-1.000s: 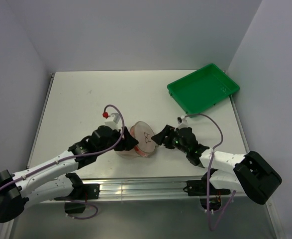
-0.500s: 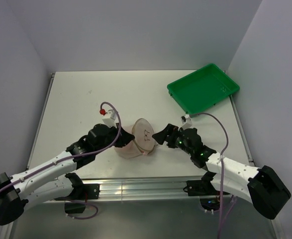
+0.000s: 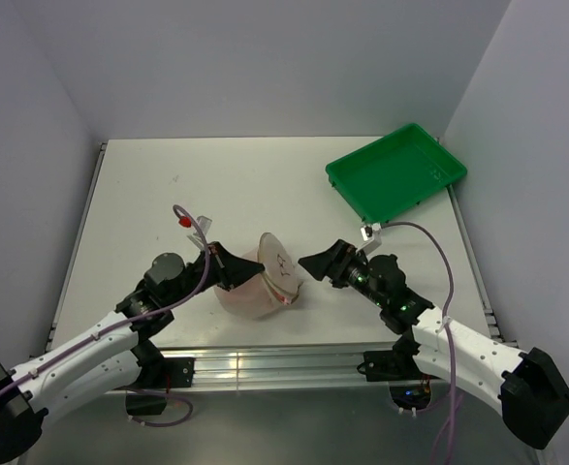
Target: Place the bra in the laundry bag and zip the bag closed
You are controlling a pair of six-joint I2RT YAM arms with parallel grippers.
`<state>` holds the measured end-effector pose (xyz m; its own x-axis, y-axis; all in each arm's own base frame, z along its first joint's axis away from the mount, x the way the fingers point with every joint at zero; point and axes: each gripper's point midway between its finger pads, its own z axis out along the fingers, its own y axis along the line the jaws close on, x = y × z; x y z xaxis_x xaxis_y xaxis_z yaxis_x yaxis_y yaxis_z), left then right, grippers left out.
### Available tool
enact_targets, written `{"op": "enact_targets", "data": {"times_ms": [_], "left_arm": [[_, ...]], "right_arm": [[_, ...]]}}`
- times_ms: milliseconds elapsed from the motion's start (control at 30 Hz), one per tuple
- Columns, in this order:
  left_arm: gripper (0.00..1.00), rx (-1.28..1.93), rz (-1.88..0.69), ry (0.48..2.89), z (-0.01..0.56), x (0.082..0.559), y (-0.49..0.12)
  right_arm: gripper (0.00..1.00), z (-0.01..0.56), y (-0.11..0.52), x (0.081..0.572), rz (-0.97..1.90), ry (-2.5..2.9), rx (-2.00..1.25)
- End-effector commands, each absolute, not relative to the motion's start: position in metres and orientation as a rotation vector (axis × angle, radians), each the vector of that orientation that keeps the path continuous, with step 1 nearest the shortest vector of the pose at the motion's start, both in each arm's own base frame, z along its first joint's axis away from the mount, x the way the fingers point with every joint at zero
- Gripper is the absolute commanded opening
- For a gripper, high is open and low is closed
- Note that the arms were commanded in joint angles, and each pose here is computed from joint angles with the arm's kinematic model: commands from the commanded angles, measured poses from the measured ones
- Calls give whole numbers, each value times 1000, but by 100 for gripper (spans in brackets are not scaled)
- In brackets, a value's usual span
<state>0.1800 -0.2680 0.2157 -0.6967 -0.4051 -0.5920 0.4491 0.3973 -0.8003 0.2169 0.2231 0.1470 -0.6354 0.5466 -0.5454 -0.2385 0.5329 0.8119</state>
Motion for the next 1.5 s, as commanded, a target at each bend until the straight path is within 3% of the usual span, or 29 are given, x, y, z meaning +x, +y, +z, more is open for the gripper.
{"op": "enact_targets", "data": {"times_ms": [0,500,667,833,933,967,1033,1133,1233,1267,1300,1367,1467], "left_arm": [[0,102,-1555,1696,260,166,-271],[0,148,-1679,1564,275,154,-273],[0,158,-1684,1554,278,151,-272],[0,158,-1696,1549,278,149,-271],[0,158,-1706,1547,277,147,-270],[0,158,-1710,1545,278,147,-270],[0,159,-1716,1542,278,146,-270],[0,162,-1729,1530,281,143,-268],[0,158,-1739,1517,283,141,-267],[0,159,-1744,1515,283,140,-267],[0,158,-1747,1516,282,140,-266],[0,161,-1751,1512,283,138,-266],[0,154,-1755,1510,283,137,-264]], "right_arm": [[100,136,221,218,1196,1964,329],[98,134,234,204,1419,1924,403],[80,137,240,203,1472,1910,395],[78,137,249,202,1506,1932,364],[72,140,250,203,1521,1915,366],[57,140,251,204,1520,1913,368],[47,145,253,205,1554,1888,370],[50,155,260,203,1641,1851,357],[67,166,263,199,1731,1790,360],[79,170,262,199,1745,1767,357],[80,169,261,199,1740,1764,363],[74,169,260,200,1731,1752,368],[55,167,259,205,1674,1765,357]]}}
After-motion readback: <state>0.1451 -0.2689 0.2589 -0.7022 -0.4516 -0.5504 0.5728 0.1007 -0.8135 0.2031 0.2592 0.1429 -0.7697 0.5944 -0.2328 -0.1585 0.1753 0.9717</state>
